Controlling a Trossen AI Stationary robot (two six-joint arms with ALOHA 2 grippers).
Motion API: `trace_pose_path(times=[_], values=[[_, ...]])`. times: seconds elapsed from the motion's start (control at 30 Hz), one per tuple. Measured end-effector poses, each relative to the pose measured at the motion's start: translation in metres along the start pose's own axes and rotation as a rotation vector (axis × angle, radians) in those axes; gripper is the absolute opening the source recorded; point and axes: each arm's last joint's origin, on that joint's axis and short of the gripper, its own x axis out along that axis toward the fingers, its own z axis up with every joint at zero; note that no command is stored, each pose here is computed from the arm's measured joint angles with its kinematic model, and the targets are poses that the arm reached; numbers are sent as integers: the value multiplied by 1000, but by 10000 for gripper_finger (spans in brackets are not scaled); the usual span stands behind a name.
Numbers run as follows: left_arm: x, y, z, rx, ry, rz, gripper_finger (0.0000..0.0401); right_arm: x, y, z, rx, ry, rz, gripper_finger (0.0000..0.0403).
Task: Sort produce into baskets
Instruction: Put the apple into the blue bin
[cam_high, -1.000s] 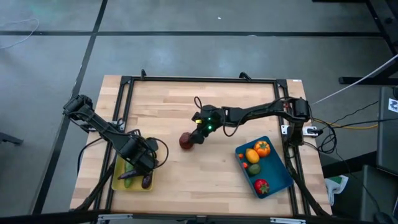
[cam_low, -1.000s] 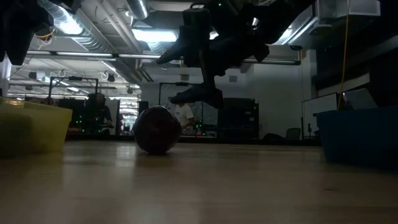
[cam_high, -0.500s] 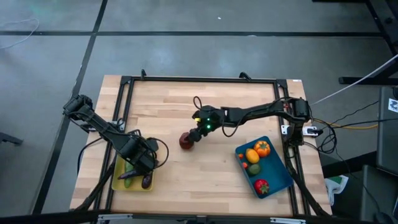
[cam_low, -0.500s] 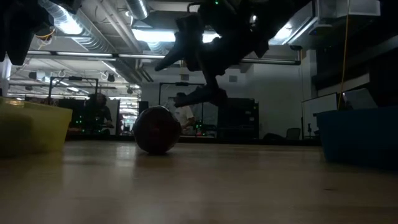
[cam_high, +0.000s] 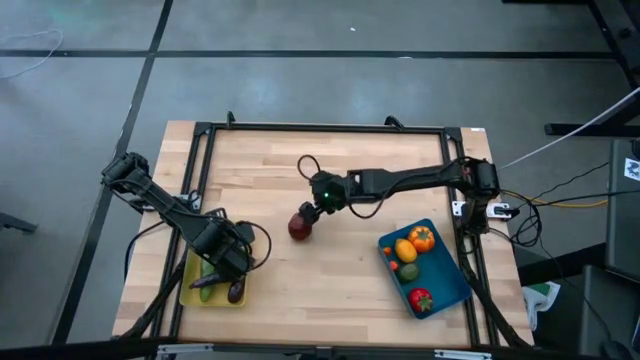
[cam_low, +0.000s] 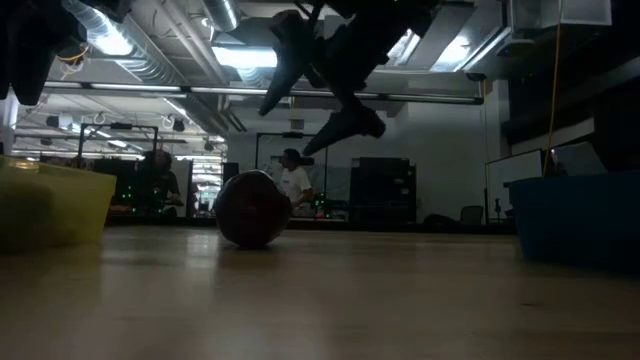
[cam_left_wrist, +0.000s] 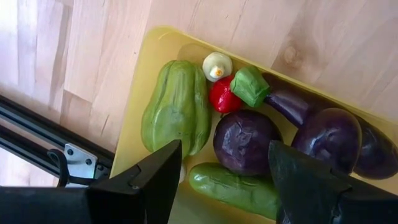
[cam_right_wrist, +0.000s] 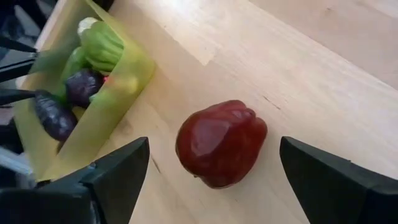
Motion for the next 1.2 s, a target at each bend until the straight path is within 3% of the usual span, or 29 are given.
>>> trace_pose_path(times=[0.27,0.6,1.2], values=[[0,0,0,0,-7,4,235,-1,17,-22,19,-122,-82,358],[0,0,0,0,-8,4,235,13,32,-42,22,-195,-67,358],[0,0,1,-1,-14,3,235,55,20,-55,72,-189,-114,358]])
